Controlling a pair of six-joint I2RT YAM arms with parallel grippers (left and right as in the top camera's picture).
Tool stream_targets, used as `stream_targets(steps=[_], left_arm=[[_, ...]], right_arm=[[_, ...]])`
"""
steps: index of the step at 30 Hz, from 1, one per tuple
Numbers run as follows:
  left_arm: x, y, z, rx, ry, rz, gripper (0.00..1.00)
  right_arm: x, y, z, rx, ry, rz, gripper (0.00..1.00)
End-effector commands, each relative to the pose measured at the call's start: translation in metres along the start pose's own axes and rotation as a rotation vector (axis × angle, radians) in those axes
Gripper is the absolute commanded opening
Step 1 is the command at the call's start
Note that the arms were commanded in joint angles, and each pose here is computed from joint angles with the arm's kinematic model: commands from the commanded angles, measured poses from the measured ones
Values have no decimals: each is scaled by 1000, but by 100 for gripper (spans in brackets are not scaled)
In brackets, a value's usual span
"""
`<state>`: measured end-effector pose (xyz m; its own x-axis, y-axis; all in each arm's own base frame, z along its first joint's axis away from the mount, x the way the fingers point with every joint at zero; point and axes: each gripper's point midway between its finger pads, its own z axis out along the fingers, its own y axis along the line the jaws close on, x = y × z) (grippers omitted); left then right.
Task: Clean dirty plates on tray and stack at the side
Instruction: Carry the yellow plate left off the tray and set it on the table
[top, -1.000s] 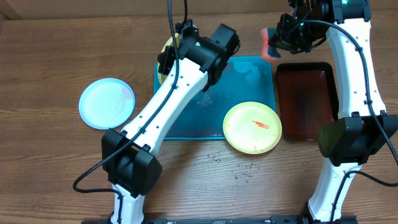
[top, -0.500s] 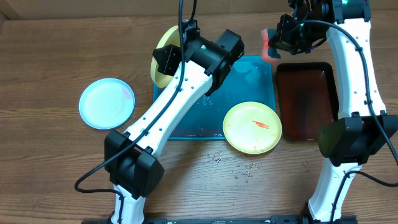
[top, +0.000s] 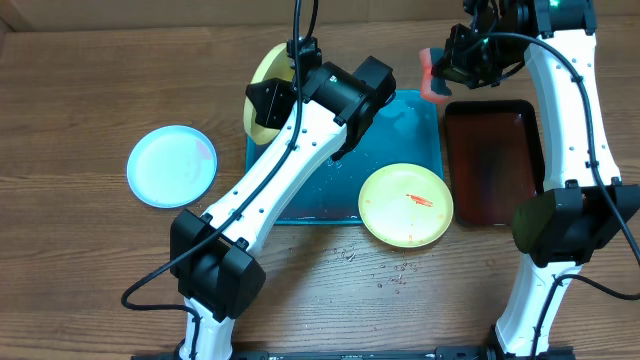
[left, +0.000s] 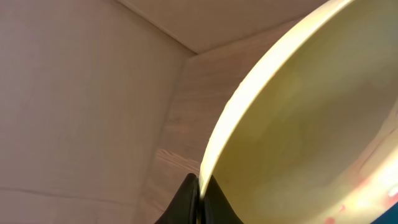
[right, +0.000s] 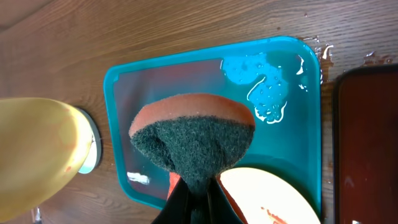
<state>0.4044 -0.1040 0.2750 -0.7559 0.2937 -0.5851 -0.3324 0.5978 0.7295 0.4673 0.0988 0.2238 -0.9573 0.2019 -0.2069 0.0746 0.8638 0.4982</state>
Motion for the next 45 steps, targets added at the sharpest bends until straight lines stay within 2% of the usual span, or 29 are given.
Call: stream_targets(steps=[1,30,38,45], left_arm=[[2,0,-1,28,19,-103,4],[33,-41,-2,277,233,-83,4],[37,-67,19,514,360,-47,4],[54,-62,61,760,548,-89,4]], right_arm=[[-2,1,-6,-4,-13,-6,4],[0,2,-5,-3,-8,-6,4],[0,2,-5,-3,-8,-6,4],[1,1,-5,-1,-2,-3,4]])
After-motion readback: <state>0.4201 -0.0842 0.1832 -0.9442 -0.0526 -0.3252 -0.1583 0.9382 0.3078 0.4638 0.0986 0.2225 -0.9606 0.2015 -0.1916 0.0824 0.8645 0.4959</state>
